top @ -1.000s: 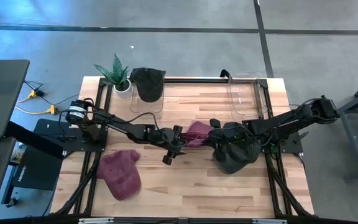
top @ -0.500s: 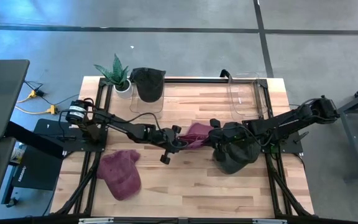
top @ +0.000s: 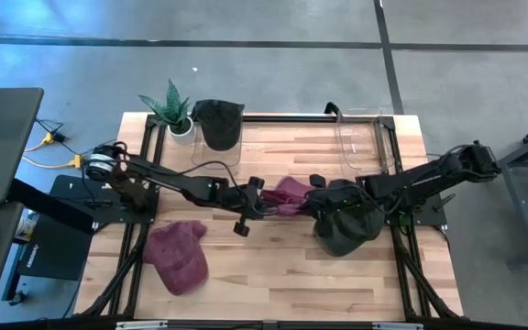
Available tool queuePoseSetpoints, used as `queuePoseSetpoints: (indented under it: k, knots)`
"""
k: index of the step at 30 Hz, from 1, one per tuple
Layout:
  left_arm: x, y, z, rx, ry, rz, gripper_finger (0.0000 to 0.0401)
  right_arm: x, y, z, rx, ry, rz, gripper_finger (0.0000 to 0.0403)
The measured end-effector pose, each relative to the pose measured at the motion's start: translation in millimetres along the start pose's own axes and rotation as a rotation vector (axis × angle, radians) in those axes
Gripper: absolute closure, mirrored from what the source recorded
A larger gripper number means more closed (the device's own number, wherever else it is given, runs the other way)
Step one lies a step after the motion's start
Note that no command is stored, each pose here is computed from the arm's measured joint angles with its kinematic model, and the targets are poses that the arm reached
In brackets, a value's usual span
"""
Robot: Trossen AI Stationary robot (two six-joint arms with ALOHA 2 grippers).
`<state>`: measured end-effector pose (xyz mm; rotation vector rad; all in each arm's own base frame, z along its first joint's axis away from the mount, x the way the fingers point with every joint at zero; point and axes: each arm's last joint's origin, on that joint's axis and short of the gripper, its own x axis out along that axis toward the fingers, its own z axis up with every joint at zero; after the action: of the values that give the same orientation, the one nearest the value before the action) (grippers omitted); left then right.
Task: Pick & Place hat
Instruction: Put the right red cap into the right transparent bin
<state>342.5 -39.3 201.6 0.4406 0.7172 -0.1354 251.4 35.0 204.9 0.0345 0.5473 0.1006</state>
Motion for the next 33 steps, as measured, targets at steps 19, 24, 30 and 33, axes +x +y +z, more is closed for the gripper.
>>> queuePoseSetpoints:
  k: [19, 24, 30, 33]
  knots:
    - [-60, 13, 27, -0.207, -0.111, -0.063, 0.0399, -11, 40, 76, -0.124, -0.016, -0.159, 0.0172]
    - [-60, 14, 28, -0.256, -0.121, -0.065, 0.0399, 22, 44, 75, -0.124, 0.011, -0.206, 0.0169]
    - [-60, 14, 28, -0.271, -0.126, -0.072, 0.0399, 49, 46, 79, -0.194, 0.222, -0.352, 0.0176]
    - [-60, 13, 29, -0.273, -0.131, -0.095, 0.0399, 58, 47, 83, -0.211, 0.262, -0.352, 0.0200]
